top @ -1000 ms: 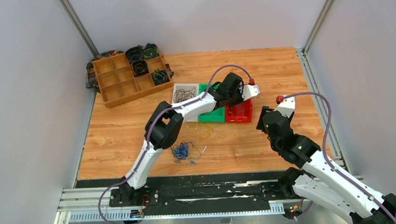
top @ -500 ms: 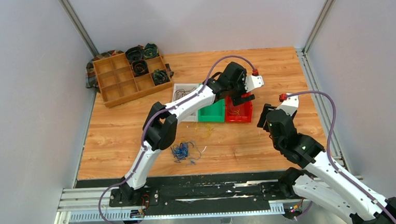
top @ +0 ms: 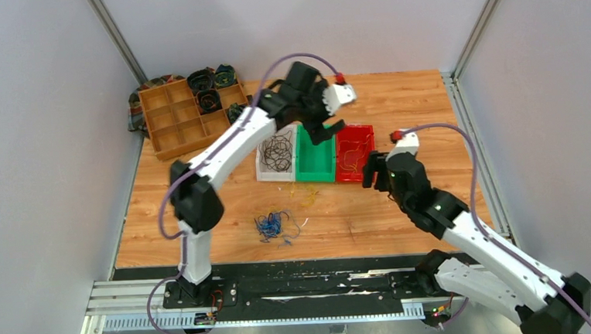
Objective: Untangle the cables
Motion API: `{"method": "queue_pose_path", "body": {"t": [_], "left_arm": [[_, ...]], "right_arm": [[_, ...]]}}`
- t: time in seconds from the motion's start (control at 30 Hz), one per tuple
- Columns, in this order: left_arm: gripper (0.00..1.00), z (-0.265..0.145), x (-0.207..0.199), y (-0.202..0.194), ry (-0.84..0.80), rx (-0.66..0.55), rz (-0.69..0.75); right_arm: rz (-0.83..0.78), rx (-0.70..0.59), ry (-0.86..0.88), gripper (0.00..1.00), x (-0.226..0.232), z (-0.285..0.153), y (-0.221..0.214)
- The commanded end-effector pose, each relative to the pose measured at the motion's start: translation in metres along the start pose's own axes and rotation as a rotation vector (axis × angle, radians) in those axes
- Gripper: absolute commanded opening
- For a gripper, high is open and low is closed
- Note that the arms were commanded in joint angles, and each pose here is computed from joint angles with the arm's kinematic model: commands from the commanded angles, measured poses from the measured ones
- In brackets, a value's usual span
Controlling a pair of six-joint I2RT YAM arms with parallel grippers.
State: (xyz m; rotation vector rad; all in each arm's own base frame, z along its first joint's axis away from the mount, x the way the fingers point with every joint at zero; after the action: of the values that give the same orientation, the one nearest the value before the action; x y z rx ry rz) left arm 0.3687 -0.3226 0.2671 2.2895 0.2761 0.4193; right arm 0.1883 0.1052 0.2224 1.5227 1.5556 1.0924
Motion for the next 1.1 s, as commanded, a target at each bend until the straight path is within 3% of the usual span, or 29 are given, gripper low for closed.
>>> {"method": "queue_pose_path", "body": {"t": [0.0, 0.1, 0.23, 0.43, 0.63, 0.73, 0.9, 1.07], "left_arm": [[0.98, -0.080, -0.001, -0.031, -0.043, 0.008, -0.126], [0.98, -0.102, -0.009, -0.064, -0.035, 0.052, -0.152], [0.98, -0.121, -0.018, -0.093, -0.022, 0.075, -0.181], [0.98, -0.135, -0.020, -0.100, -0.005, 0.062, -0.225], [0.98, -0.143, -0.019, -0.103, 0.009, 0.052, -0.239], [0.98, -0.147, -0.018, -0.106, 0.014, 0.048, -0.248], [0.98, -0.151, -0.016, -0.112, 0.027, 0.051, -0.264], [0.98, -0.153, -0.023, -0.117, 0.009, 0.051, -0.262]], "right_arm": [[-0.066, 0.068, 0.374, 0.69, 0.058, 0.028, -0.007], [-0.046, 0.209, 0.431, 0.69, 0.082, 0.049, -0.021], [-0.050, 0.282, 0.516, 0.66, 0.115, 0.074, -0.039], [-0.073, 0.397, 0.523, 0.55, 0.136, 0.108, -0.069], [-0.084, 0.454, 0.521, 0.47, 0.136, 0.116, -0.093], [-0.085, 0.467, 0.520, 0.40, 0.136, 0.118, -0.100], [-0.084, 0.414, 0.542, 0.01, 0.139, 0.115, -0.082], [-0.110, 0.282, 0.610, 0.01, 0.136, 0.088, -0.039]]}}
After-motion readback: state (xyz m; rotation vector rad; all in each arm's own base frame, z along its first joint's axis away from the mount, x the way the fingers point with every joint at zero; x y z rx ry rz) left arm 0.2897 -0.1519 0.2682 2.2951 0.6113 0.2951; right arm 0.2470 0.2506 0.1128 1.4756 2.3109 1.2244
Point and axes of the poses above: each gripper's point midway between its finger pads, its own z axis out along the fingers, its own x axis along the line the jaws close on, y = z × x, the point moved 8 cm from there along -z, back along the fingers, and after that the axes turned 4 degrees about -z, right-handed, at the moved point
